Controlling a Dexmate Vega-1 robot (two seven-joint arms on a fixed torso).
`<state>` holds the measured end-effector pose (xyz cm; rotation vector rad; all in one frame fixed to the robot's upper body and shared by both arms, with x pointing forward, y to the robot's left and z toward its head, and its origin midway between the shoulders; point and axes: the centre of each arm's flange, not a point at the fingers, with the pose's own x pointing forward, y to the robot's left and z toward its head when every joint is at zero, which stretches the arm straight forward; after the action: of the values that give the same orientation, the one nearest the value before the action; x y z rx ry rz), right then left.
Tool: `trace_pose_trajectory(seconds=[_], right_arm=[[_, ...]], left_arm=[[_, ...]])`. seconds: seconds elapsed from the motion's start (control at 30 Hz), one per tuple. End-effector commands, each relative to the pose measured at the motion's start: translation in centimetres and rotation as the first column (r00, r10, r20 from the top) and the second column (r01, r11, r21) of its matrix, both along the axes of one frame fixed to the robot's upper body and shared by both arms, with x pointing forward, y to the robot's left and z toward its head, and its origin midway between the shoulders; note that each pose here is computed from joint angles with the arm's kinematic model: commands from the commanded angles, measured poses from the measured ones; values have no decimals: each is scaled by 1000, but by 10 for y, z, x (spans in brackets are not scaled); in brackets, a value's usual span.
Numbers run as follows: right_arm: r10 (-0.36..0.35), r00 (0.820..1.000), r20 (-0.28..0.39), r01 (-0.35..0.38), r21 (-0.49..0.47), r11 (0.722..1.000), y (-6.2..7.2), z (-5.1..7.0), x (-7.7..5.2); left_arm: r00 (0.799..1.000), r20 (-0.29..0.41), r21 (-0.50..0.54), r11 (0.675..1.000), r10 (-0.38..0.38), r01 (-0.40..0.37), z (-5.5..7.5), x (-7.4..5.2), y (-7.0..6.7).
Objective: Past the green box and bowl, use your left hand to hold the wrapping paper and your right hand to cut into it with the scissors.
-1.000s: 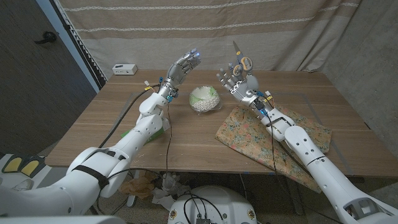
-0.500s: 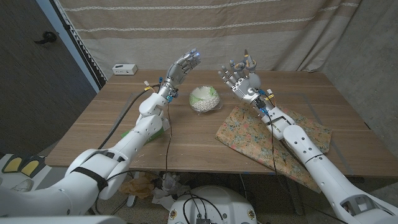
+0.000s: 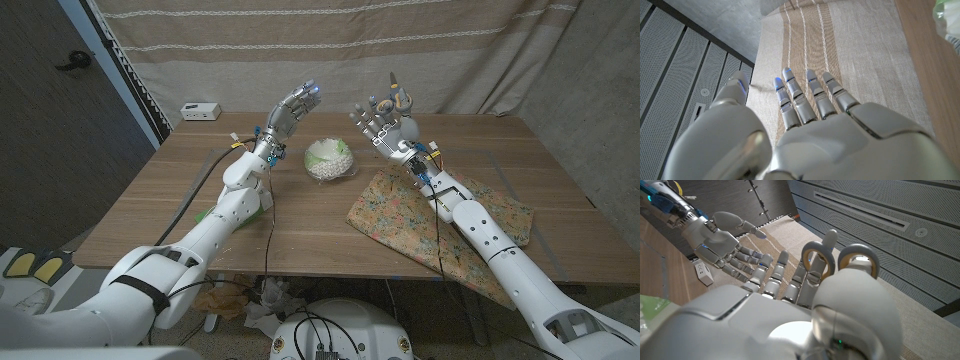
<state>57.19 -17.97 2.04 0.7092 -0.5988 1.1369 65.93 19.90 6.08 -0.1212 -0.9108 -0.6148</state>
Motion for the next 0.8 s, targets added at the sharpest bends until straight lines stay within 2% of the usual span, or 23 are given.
trace_pose_trajectory(seconds=[0.03,0.8], right_arm=[[-14,1000,-11,14,-17,1000,0,-1,-1],[-35,999,-39,34,-15,999,-1,-2,-4]], left_arm=[[1000,4,-10,1000,4,-4,-4,-2,-1],[1000,6,-18,1000,5,-5,-6,-4,-2]])
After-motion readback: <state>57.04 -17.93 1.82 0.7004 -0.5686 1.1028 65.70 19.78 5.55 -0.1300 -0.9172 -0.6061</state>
